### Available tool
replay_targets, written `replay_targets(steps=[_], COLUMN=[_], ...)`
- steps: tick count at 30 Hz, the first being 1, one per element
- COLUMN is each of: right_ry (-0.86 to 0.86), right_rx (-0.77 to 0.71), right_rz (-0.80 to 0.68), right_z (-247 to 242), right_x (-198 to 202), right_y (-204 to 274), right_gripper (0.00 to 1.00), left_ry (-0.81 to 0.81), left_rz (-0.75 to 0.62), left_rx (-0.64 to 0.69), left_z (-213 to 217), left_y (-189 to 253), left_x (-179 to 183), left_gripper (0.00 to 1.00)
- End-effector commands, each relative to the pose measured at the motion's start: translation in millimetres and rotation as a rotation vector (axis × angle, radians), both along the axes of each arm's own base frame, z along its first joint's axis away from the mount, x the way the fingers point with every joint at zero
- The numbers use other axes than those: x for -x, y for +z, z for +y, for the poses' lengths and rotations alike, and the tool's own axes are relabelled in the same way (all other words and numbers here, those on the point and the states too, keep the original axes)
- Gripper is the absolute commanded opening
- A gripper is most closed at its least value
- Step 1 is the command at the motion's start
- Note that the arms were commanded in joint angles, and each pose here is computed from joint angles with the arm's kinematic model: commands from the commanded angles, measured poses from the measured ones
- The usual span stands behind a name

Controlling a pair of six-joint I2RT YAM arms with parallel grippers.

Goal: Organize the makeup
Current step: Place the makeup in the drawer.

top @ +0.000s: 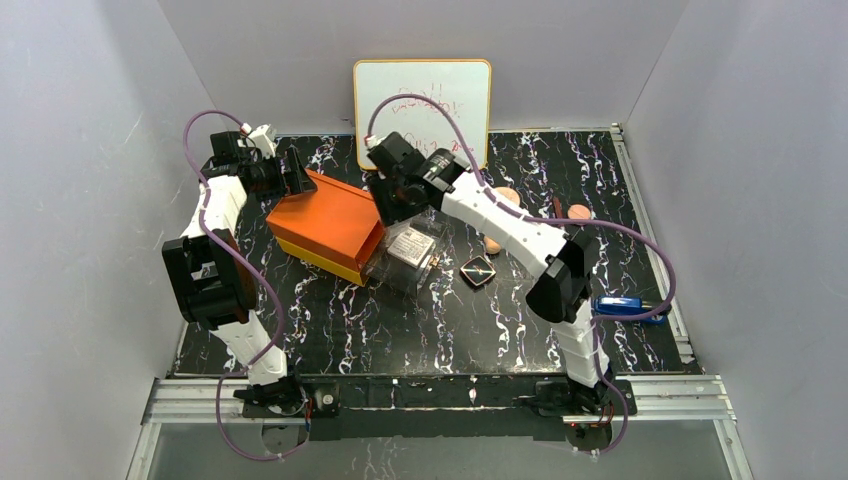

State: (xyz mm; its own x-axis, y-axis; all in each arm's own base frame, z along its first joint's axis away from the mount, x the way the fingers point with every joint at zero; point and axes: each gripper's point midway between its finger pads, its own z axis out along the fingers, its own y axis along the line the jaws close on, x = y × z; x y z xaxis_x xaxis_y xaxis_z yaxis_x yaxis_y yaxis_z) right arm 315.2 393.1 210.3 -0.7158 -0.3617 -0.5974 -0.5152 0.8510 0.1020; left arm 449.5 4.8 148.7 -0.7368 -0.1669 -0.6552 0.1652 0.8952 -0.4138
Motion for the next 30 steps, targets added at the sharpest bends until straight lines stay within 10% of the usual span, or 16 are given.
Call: replay_targets(steps=[1,30], right_ry=[0.094,0.143], right_rx=[-0.067,0.588], right_rz=[-0.09,-0.486], right_z=[17.3,-23.1], right_x=[10.9,25.0], right_y=[44.4,-6.1], right_gripper=[0.01,0.01], left_ry=[-0.007,-0.007], left_rz=[-0.063,-0.06], left_rx=[-0.016,-0.015], left_z=[-2.5,-2.0], left_y=[32.4,30.6], left_x=[5.0,2.9], left_gripper=[0.98,0.98])
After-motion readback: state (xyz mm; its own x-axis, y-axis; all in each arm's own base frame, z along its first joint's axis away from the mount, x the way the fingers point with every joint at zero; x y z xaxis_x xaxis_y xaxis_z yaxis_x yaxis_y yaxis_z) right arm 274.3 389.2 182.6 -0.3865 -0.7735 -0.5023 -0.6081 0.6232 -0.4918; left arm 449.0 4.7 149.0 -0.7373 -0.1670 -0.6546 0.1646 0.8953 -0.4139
